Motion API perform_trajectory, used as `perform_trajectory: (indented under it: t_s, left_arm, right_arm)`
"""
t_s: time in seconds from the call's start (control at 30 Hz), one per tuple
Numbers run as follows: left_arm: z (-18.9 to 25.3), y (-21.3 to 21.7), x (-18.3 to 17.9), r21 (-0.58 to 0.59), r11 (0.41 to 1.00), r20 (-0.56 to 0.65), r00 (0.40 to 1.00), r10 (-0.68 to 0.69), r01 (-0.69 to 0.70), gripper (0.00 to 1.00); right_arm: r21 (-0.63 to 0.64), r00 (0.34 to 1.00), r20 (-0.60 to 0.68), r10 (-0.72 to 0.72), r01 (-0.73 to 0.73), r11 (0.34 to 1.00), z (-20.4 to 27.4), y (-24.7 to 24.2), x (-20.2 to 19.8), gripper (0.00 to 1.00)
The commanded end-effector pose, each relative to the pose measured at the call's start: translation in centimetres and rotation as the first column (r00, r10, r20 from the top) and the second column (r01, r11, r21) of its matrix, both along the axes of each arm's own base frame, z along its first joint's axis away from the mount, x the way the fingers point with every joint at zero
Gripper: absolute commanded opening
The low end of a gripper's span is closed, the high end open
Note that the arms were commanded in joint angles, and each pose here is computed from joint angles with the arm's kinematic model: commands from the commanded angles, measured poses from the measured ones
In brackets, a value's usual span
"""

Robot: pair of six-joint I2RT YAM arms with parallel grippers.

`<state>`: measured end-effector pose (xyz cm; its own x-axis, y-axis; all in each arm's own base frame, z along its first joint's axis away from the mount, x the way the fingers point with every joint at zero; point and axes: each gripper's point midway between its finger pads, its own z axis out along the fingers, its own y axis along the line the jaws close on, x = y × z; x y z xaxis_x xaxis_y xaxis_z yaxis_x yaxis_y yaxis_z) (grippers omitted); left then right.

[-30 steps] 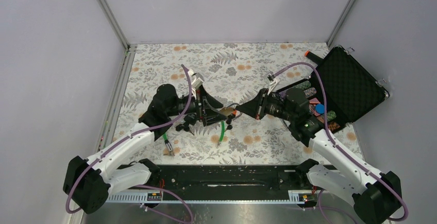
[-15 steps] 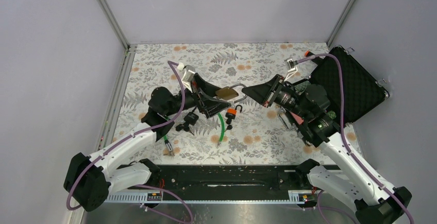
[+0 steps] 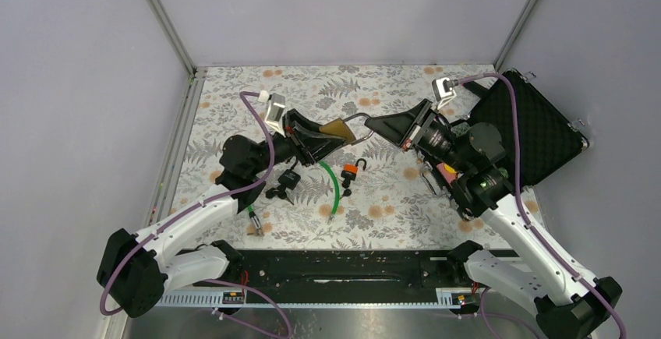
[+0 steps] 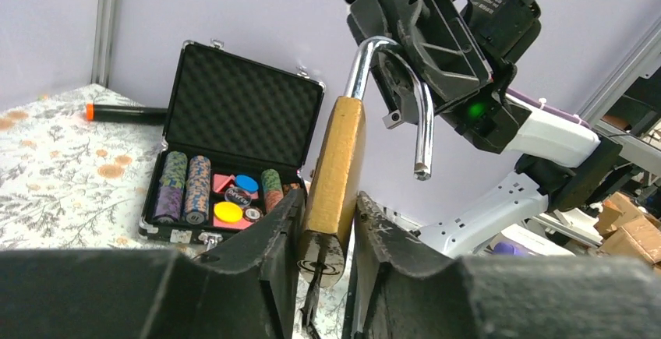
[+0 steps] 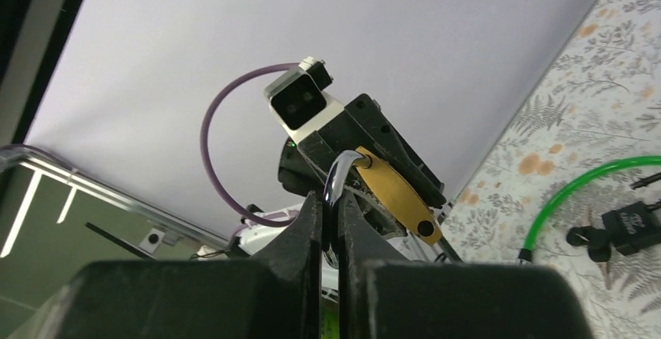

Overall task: Lock with the key
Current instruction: Lock the lock.

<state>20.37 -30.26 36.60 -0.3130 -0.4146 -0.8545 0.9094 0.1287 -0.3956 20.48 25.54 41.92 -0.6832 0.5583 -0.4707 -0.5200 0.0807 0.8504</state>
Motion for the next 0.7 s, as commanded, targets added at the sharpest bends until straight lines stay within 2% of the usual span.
perform_trajectory:
  t_s: [0.0, 0.07, 0.13, 0.2, 0.23, 0.33, 0.6, 0.63, 0.67]
  left_arm:
    - [4.9, 1.0, -1.0, -0.113, 0.993, 0.129, 0.991, 0.027, -0.013, 0.3]
    - [5.4, 1.2, -1.1, -0.133, 0.991, 0.132, 0.991, 0.035, -0.017, 0.45]
    - [5.9, 1.3, -1.3, -0.151, 0.988, 0.134, 0.99, 0.03, -0.01, 0.52]
    - [6.1, 1.3, -1.3, -0.164, 0.986, 0.129, 0.991, 0.024, -0.003, 0.55]
    - [6.2, 1.3, -1.4, -0.169, 0.986, 0.128, 0.992, 0.018, 0.004, 0.54]
    - [6.1, 1.0, -1.7, -0.168, 0.985, 0.13, 0.991, -0.017, 0.039, 0.39]
    - [6.7, 0.8, -1.7, -0.191, 0.98, 0.132, 0.991, -0.033, 0.058, 0.35]
    - [6.9, 0.8, -1.8, -0.193, 0.979, 0.133, 0.99, -0.036, 0.062, 0.31]
    - [6.9, 0.8, -1.8, -0.196, 0.979, 0.131, 0.991, -0.039, 0.065, 0.23]
  right_arm:
    - [0.203, 0.985, 0.17, 0.026, -0.061, 0.977, 8.4, -1.5, -2.9, 0.0]
    - [0.208, 0.986, 0.167, 0.028, -0.063, 0.976, 8.5, -1.6, -2.9, 0.0]
    - [0.21, 0.986, 0.162, 0.031, -0.065, 0.976, 8.4, -1.5, -2.9, 0.0]
    - [0.218, 0.987, 0.158, 0.032, -0.067, 0.974, 8.5, -1.6, -2.9, 0.0]
    - [0.222, 0.987, 0.154, 0.037, -0.071, 0.972, 8.5, -1.5, -2.9, 0.0]
    - [0.227, 0.988, 0.149, 0.05, -0.083, 0.97, 8.7, -1.5, -3.0, 0.0]
    - [0.214, 0.99, 0.113, 0.081, -0.103, 0.971, 8.1, -1.1, -3.0, 0.0]
    - [0.211, 0.991, 0.109, 0.083, -0.105, 0.972, 7.9, -1.0, -3.0, 0.0]
    - [0.208, 0.991, 0.105, 0.083, -0.104, 0.973, 7.8, -1.0, -2.9, 0.0]
